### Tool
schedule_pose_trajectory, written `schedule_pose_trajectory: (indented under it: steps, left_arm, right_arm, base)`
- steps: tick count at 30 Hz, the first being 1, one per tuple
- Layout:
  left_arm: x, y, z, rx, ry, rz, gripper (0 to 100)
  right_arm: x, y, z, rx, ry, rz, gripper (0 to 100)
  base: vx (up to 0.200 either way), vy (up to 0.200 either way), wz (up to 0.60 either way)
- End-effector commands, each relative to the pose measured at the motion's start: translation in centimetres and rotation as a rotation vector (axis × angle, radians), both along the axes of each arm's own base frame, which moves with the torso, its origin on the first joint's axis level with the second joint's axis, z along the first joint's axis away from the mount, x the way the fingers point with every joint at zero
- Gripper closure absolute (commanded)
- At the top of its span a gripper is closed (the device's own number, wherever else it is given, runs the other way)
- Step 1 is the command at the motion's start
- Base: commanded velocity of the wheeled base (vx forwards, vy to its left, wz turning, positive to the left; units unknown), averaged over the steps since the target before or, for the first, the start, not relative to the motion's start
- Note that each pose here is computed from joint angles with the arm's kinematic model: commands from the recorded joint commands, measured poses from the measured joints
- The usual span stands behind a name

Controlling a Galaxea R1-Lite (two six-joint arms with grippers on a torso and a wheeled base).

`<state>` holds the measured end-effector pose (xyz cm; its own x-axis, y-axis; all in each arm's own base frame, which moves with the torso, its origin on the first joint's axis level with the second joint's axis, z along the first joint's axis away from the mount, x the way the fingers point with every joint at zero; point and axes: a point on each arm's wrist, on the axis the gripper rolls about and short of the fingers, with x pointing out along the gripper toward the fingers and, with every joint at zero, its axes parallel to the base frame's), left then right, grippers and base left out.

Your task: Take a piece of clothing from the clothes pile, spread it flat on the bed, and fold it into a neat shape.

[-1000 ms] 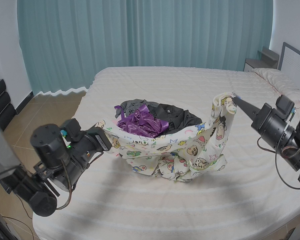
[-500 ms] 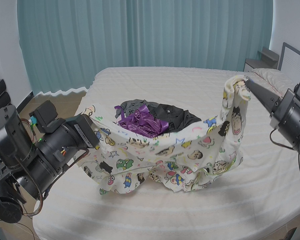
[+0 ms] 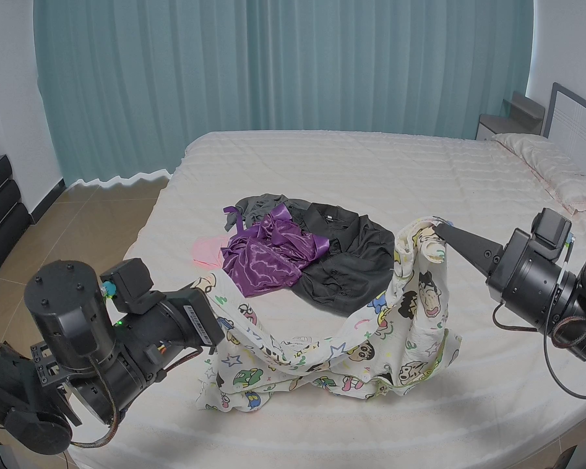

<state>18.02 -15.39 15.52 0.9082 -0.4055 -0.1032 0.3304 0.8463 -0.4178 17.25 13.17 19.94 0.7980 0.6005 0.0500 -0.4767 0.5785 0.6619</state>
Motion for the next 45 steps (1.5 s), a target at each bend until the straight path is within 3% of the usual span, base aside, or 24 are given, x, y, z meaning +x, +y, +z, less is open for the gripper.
schedule_pose_trajectory:
  steps: [1, 5, 19, 25, 37, 45]
  left_arm:
    - [0.2, -0.2, -0.9, 0.024, 0.029, 0.000, 100]
    - [0.1, -0.1, -1.0, 0.019, 0.034, 0.003, 100]
    - [-0.7, -0.6, -1.0, 0.026, 0.025, 0.028, 100]
    - [-1.6, -0.5, -0.9, 0.024, 0.023, 0.008, 100]
    - [-1.6, -0.6, -0.8, 0.012, 0.022, 0.004, 100]
    - [-1.2, -1.0, 0.0, -0.006, -0.005, 0.003, 100]
  right_arm:
    - [0.3, 0.3, -0.7, -0.019, 0.025, 0.001, 100]
    - [0.2, 0.2, -0.8, -0.019, 0.025, 0.002, 100]
    - [-0.6, 0.1, -1.2, -0.034, 0.031, 0.017, 100]
    - [-1.4, -0.6, -0.1, 0.000, -0.013, 0.026, 100]
    - [-1.7, -0.8, -0.2, -0.003, -0.011, 0.043, 100]
    - [-1.6, -0.9, 0.0, 0.001, -0.019, 0.034, 100]
  base:
    - [0.000, 0.000, 0.00]
    - [0.000, 0.000, 0.00]
    - [-0.200, 0.000, 0.00]
    - [-0.200, 0.000, 0.00]
    - [0.000, 0.000, 0.00]
    - [0.000, -0.200, 0.00]
